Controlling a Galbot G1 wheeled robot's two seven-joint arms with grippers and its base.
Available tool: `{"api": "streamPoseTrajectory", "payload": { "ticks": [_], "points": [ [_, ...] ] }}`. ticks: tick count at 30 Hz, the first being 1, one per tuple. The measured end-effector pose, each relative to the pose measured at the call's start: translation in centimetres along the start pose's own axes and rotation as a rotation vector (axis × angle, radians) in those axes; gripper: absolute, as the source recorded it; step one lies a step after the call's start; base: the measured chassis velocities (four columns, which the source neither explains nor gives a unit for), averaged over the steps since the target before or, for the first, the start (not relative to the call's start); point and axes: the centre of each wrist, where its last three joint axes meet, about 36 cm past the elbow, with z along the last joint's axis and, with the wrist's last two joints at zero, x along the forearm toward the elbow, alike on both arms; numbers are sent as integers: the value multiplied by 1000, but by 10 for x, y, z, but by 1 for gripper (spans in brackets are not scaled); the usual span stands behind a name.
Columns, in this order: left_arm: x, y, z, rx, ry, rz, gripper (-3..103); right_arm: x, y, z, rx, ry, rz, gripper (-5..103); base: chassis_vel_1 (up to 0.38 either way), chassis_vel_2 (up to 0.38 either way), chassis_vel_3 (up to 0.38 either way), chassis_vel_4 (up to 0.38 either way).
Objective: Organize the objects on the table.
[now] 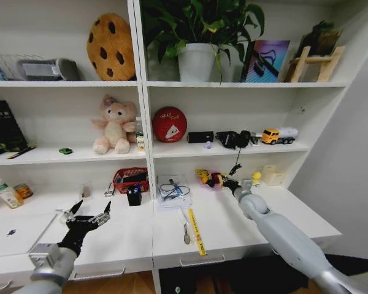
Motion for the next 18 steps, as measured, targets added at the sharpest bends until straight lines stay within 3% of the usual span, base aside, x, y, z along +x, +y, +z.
{"api": "streamPoseTrajectory", "payload": {
  "ticks": [9,18],
  "points": [
    [0,0,0,0,0,0,100,-33,-11,31,24,24,66,0,0,0,0,0],
    [0,0,0,0,0,0,100,-50,-17,45,8,-28,97,0,0,0,0,0]
  ]
}}
